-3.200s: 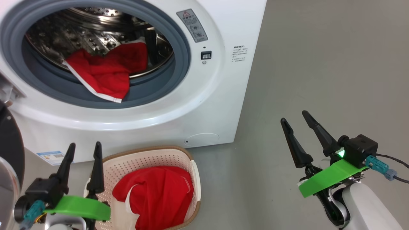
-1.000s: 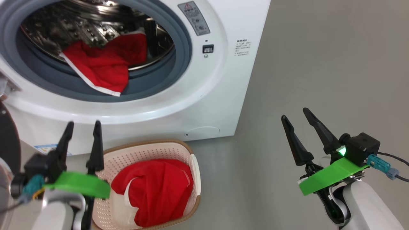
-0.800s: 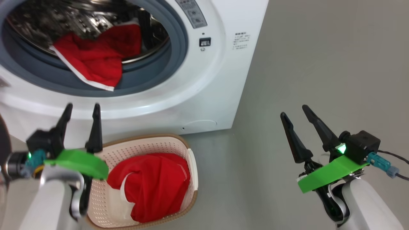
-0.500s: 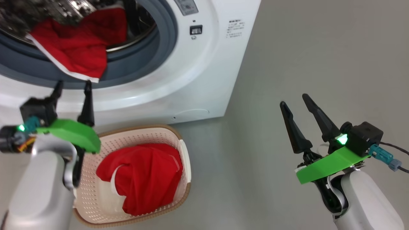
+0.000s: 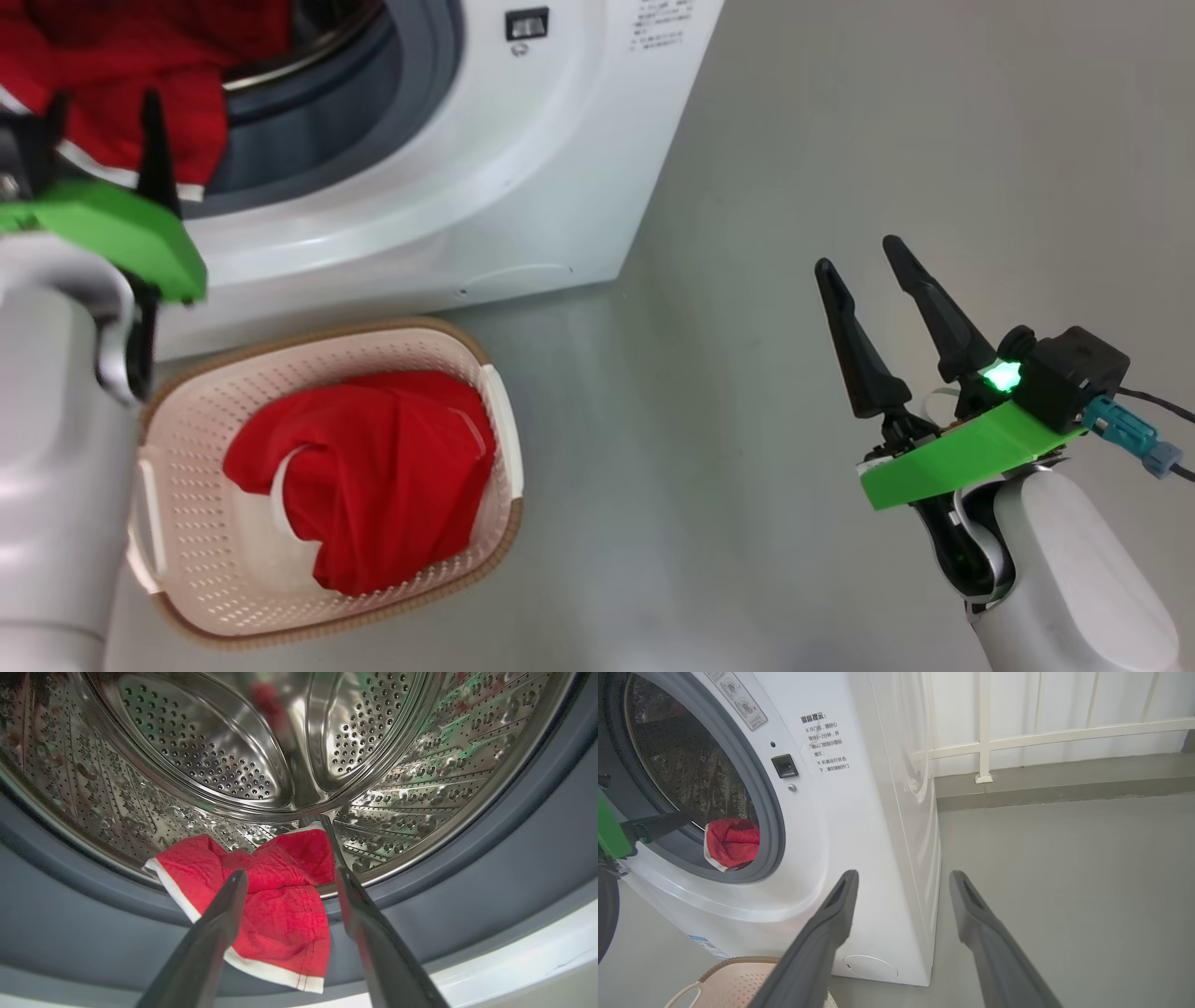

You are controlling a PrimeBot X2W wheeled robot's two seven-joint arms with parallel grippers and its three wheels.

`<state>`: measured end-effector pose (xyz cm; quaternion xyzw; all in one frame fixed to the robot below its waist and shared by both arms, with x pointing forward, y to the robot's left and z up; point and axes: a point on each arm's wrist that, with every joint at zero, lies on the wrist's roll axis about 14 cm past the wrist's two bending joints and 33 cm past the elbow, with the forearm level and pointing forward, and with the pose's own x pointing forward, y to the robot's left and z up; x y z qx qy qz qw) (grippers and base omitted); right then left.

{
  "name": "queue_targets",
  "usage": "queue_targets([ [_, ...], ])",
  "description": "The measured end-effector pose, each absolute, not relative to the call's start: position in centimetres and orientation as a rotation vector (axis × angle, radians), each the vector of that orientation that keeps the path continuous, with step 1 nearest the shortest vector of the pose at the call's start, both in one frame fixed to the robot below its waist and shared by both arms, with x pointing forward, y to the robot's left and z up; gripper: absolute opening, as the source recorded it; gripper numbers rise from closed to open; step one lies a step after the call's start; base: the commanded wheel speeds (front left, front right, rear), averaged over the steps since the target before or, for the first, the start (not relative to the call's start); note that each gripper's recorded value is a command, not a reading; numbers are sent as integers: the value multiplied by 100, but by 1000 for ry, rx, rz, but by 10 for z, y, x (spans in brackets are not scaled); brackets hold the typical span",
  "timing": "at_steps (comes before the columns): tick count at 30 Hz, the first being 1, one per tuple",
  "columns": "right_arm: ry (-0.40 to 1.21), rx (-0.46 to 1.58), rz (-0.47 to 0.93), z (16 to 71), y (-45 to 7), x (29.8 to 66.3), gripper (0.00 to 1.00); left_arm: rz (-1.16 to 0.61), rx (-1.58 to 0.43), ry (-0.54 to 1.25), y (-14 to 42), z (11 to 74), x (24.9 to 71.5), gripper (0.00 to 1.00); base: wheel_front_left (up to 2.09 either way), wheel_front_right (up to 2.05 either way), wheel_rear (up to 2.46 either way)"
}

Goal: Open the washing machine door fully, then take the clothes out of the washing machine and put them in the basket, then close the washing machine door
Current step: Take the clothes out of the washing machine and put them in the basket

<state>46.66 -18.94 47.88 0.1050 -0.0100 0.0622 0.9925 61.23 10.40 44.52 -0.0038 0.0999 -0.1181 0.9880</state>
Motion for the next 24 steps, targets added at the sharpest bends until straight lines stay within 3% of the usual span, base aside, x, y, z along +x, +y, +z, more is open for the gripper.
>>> queue_targets([
  [24, 58, 208, 37, 439, -211, 476, 100, -181, 141, 368, 106, 388, 696, 100, 0, 0, 0],
])
